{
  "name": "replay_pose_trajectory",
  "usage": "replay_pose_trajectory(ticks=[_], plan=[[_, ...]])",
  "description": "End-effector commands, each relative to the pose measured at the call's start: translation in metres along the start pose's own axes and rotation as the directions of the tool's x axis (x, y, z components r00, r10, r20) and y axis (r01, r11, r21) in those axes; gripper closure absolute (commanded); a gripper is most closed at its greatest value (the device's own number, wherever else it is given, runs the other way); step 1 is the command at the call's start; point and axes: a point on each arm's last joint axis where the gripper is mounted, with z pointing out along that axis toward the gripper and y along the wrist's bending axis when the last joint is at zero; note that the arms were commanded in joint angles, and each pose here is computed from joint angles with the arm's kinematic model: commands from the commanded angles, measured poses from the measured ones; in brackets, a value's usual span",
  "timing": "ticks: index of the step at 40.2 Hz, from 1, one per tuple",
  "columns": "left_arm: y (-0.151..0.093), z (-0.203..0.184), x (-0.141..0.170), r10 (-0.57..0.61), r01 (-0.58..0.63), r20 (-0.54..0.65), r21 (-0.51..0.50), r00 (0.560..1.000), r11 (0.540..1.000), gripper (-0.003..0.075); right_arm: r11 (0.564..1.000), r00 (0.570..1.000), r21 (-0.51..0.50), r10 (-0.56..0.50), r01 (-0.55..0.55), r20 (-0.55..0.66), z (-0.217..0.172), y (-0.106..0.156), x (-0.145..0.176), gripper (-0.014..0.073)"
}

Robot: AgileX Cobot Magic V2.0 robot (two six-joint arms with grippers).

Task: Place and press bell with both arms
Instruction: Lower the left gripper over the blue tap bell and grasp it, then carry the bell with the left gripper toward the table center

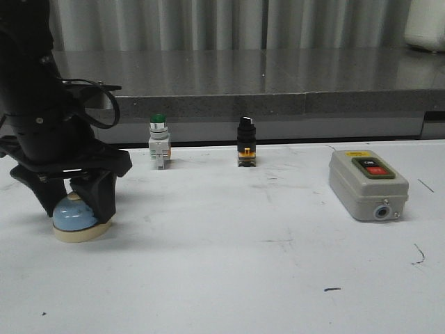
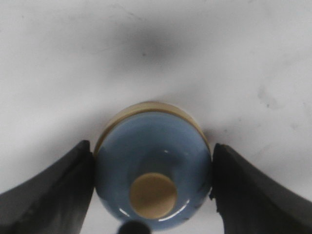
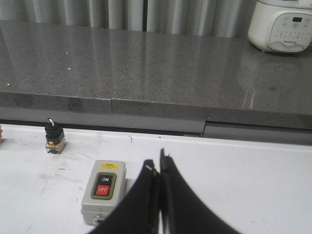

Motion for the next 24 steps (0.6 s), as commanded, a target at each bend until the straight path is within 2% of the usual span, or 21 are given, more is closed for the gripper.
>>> replay_pose_trajectory(ticks=[1, 5, 10, 16, 24], plan=[[-0.004, -0.018, -0.008, -0.001, 0.001, 0.073, 0.008, 0.997, 1.000, 0.0484, 1.000, 0.994, 0.008, -0.001, 0.000, 0.109, -0.002, -0.001, -0.019, 0.0664], [-0.008, -0.022, -0.012, 0.008, -0.009, 0.083, 0.011, 0.997, 1.000, 0.0499, 1.000, 0.994, 0.008, -0.001, 0.000, 0.109, -0.002, -0.001, -0.019, 0.0664], [-0.025, -0.034, -0.023, 0.049, -0.053, 0.119, 0.025, 0.992, 0.998, 0.0499, 1.000, 0.994, 0.008, -0.001, 0.000, 0.109, -0.002, -0.001, -0.019, 0.0664], [-0.057, -0.045, -0.040, 0.119, -0.130, 0.191, 0.046, 0.974, 0.990, 0.0499, 1.000, 0.994, 0.008, -0.001, 0.000, 0.109, -0.002, -0.001, -0.019, 0.0664], [-0.098, -0.030, -0.056, 0.201, -0.216, 0.176, 0.069, 0.964, 0.974, 0.0499, 1.000, 0.994, 0.008, -0.001, 0.000, 0.109, -0.002, -0.001, -0.019, 0.0664]])
